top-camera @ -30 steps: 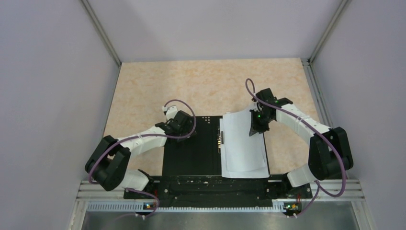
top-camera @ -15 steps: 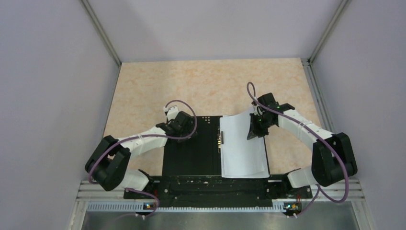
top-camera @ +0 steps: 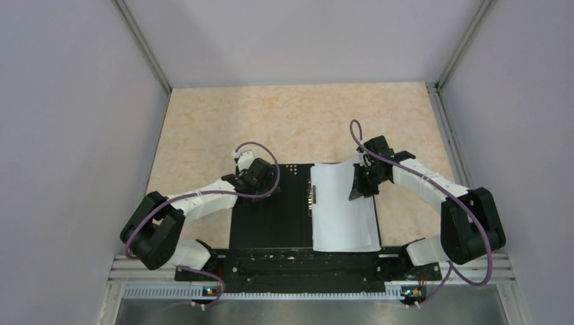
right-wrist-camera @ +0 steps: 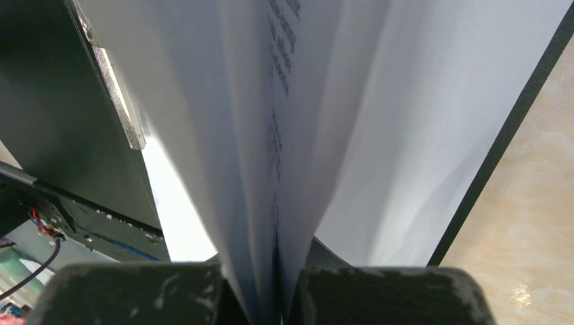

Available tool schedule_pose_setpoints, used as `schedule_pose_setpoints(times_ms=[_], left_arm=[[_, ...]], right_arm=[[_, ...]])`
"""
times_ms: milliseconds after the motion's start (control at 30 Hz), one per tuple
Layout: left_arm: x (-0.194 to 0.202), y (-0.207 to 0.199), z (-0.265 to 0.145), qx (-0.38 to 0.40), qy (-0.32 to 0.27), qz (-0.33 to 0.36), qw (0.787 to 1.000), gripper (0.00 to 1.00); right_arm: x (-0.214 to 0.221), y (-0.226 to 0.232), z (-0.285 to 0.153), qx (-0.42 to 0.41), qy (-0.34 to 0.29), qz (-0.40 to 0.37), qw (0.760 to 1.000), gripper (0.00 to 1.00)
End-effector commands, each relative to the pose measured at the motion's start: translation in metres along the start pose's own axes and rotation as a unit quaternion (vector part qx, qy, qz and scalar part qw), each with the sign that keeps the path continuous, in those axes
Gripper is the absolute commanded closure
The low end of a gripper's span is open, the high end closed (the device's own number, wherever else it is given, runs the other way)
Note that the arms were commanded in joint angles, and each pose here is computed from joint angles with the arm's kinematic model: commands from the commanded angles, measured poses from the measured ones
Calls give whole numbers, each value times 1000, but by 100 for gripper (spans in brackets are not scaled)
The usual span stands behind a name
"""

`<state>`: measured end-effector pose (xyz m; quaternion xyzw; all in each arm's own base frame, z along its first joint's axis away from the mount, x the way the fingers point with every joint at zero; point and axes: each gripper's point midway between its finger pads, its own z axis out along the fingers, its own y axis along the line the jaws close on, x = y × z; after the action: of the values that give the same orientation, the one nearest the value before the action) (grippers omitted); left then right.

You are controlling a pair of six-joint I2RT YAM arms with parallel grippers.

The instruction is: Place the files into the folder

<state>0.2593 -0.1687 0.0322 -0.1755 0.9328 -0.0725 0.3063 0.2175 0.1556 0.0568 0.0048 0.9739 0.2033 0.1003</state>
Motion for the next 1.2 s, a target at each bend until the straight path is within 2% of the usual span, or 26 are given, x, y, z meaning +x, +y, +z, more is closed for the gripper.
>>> schedule_pose_setpoints(times_ms=[0, 167, 267, 367, 533, 667, 967, 1167], left_arm=[[-14, -15, -5, 14, -19, -12, 1000, 2], [-19, -17, -8, 15, -26, -7, 1000, 2], [-22, -19, -10, 17, -27, -1, 999, 2], [-25, -24, -14, 27, -28, 6, 999, 2], [-30, -37, -28, 66, -25, 22, 997, 2], [-23, -48, -39, 100, -14, 34, 994, 2], [15, -80, -54, 169, 29, 70, 983, 2], [26, -93, -43, 178, 49, 78, 980, 2]], right_arm=[[-15, 6, -12, 3, -38, -8, 999, 97], [-22, 0, -24, 33, -55, -14, 998, 54], [-26, -7, -32, 61, -65, -14, 996, 37], [-29, -17, -36, 93, -73, -11, 993, 28], [-39, -39, -43, 145, -102, 4, 984, 19], [-55, -44, -44, 148, -129, 19, 980, 18], [-61, -47, -21, 131, -141, 22, 981, 18], [-76, -59, -15, 118, -177, 40, 976, 12]])
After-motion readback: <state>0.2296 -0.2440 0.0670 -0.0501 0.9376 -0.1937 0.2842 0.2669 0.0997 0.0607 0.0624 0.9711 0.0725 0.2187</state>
